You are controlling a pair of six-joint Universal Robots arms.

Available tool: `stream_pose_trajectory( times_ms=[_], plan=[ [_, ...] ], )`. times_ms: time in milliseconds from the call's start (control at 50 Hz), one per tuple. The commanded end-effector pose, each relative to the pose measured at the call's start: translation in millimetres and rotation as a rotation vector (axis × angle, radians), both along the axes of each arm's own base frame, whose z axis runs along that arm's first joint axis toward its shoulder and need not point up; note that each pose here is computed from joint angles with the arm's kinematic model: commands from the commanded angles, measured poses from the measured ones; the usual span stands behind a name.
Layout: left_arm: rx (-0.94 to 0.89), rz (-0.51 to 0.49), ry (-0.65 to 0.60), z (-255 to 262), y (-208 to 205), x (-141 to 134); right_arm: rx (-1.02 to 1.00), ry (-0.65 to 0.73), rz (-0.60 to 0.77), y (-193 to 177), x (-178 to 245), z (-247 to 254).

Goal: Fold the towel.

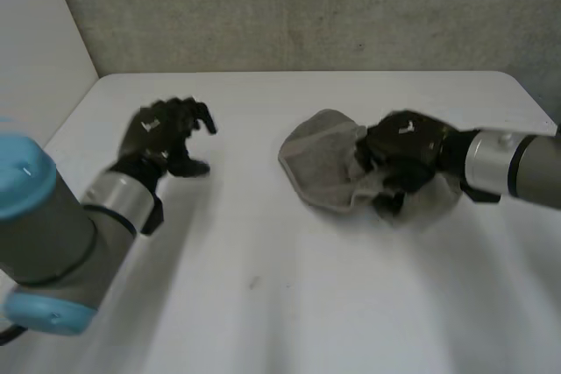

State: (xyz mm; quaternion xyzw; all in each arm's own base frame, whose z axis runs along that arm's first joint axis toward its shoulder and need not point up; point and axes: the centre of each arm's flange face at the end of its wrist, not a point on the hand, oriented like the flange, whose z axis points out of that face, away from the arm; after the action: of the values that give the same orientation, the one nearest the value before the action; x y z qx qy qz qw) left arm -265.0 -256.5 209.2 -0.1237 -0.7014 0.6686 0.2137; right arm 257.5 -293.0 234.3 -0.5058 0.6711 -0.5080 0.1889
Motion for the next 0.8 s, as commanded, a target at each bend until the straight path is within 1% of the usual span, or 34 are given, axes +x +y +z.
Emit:
stream_pose_trajectory(
  times_ms=[20, 40, 80, 100, 140, 220, 320, 360, 440, 480, 540, 580, 640, 740, 800],
  plan=[
    [0.025, -0.073, -0.004, -32, 1, -17, 0.049, -0.021, -0.069, 9, -4, 5],
    [0.025, -0.073, -0.004, -32, 1, -17, 0.049, -0.021, -0.069, 9, -4, 5],
    [0.019, -0.114, -0.002, -34, 4, -27, 0.064, -0.061, -0.108, 12, -5, 15],
    [0.019, -0.114, -0.002, -34, 4, -27, 0.064, -0.061, -0.108, 12, -5, 15],
    [0.006, -0.163, 0.005, -33, 12, -38, 0.076, -0.106, -0.138, 15, -5, 27],
    [-0.013, -0.185, 0.015, -35, 14, -45, 0.09, -0.155, -0.152, 23, -1, 39],
    [-0.036, -0.217, 0.033, -43, 14, -59, 0.11, -0.223, -0.163, 37, 4, 58],
    [-0.026, -0.229, 0.037, -48, 14, -65, 0.097, -0.253, -0.147, 50, 7, 72],
    [0.003, -0.237, 0.062, -54, 12, -70, 0.083, -0.275, -0.128, 63, 10, 83],
    [0.032, -0.246, 0.107, -56, 12, -75, 0.068, -0.291, -0.115, 73, 11, 92],
    [0.052, -0.248, 0.13, -58, 11, -76, 0.056, -0.301, -0.105, 80, 12, 98],
    [0.09, -0.253, 0.172, -60, 11, -79, 0.04, -0.321, -0.091, 91, 11, 107],
    [0.109, -0.259, 0.207, -60, 12, -82, 0.036, -0.329, -0.085, 99, 11, 111],
    [0.114, -0.246, 0.235, -59, 8, -82, 0.034, -0.329, -0.077, 106, 11, 113],
    [0.117, -0.239, 0.244, -60, 6, -82, 0.023, -0.331, -0.091, 104, 8, 114]
  ],
)
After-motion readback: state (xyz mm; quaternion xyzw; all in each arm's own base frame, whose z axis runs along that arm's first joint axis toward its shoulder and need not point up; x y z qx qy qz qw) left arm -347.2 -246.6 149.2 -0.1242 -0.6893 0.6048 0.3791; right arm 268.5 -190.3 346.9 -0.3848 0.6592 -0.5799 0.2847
